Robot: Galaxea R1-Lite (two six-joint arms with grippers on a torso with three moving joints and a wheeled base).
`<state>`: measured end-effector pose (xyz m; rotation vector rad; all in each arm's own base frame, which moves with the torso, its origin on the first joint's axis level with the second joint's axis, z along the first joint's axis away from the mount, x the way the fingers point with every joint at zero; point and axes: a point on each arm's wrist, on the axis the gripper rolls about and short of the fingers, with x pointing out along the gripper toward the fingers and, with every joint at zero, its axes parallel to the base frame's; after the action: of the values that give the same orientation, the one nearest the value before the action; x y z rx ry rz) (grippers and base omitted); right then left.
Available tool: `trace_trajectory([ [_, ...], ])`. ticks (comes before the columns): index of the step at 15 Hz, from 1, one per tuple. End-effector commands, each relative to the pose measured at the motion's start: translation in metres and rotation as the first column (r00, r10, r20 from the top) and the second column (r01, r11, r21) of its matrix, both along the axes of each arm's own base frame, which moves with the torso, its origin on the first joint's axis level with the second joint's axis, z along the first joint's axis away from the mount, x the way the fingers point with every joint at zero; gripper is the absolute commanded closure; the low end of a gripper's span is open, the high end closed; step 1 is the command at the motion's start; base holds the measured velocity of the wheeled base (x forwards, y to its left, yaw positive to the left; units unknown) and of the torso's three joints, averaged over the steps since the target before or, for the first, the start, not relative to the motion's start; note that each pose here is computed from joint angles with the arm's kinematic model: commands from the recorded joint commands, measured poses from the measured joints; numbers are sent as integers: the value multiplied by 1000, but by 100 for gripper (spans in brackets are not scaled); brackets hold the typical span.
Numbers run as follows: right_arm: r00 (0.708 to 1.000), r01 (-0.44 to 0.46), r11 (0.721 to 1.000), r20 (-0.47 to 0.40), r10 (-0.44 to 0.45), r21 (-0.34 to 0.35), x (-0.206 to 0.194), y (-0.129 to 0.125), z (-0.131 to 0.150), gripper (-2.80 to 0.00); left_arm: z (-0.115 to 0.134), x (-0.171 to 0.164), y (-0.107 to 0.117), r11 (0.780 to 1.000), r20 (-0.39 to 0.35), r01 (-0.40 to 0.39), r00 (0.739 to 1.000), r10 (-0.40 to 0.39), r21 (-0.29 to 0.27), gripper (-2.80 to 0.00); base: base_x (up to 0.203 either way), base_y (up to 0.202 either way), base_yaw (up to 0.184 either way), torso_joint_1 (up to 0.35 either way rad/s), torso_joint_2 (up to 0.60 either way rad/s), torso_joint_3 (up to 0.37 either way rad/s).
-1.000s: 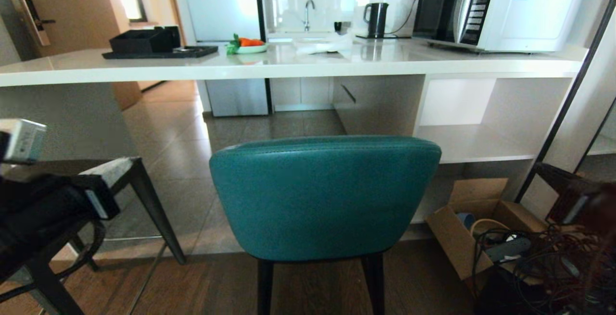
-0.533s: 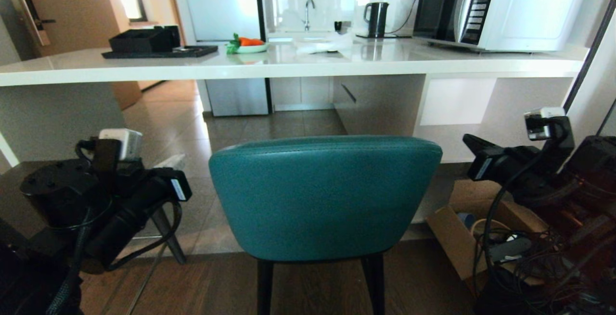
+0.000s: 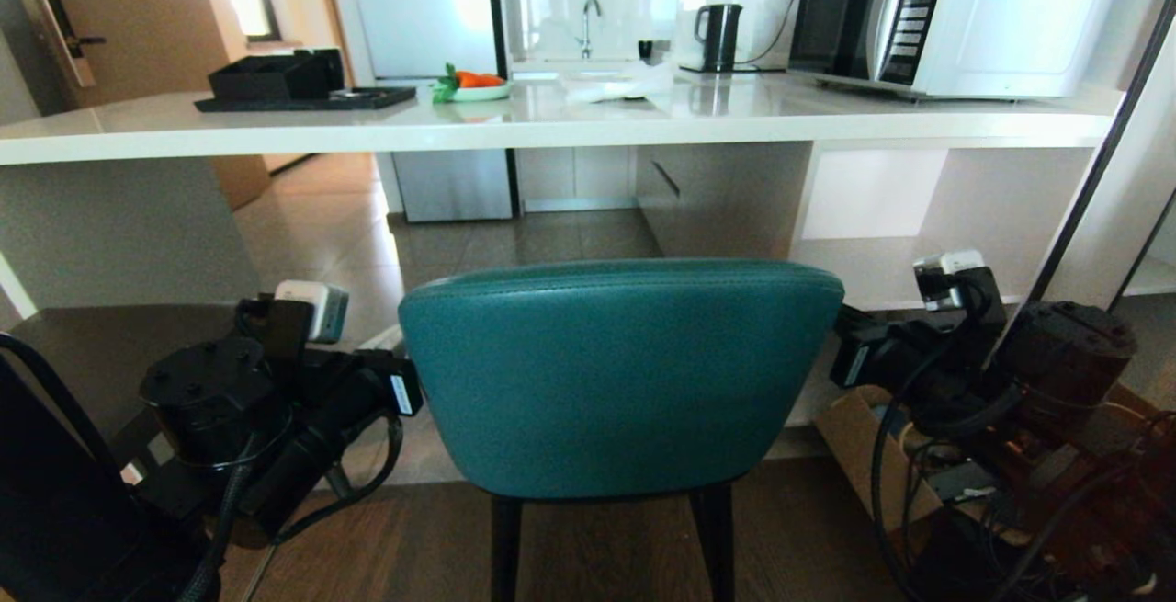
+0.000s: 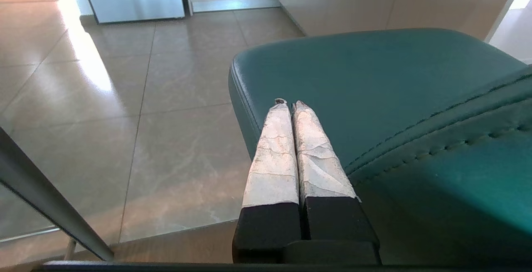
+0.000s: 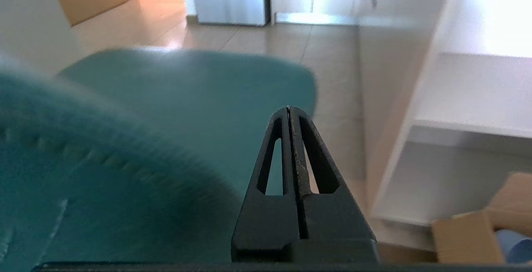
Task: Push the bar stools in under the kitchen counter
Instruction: Push the blue chair back under the dining table
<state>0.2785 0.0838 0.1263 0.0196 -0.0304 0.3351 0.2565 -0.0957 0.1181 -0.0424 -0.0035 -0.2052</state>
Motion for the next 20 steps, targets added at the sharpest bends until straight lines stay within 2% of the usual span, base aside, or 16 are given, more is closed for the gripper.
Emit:
trace_trajectory([
  [1, 999, -51, 999, -19, 51, -6, -1, 19, -9, 0, 4, -4, -5, 1000, 18, 25, 1000, -24, -6, 0, 0, 0, 0, 0, 0, 0],
  [5, 998, -70, 998, -8, 70, 3, -12, 45, -6, 0, 5, -13, -23, 996, 19, 93, 995, -93, -6, 0, 0, 0, 0, 0, 0, 0],
  [11, 998, -55, 998, -7, 55, 4, -13, 44, -5, 0, 5, -16, -25, 994, 19, 105, 994, -105, -4, 0, 0, 0, 0, 0, 0, 0],
  [14, 999, -50, 999, -5, 50, 7, -13, 44, -5, 0, 0, -20, -24, 993, 3, 110, 994, -110, 41, 0, 0, 0, 0, 0, 0, 0],
  [20, 999, -43, 999, 1, 43, 6, -13, 44, -3, 0, 0, -22, -24, 993, 4, 112, 994, -112, 47, 0, 0, 0, 0, 0, 0, 0],
])
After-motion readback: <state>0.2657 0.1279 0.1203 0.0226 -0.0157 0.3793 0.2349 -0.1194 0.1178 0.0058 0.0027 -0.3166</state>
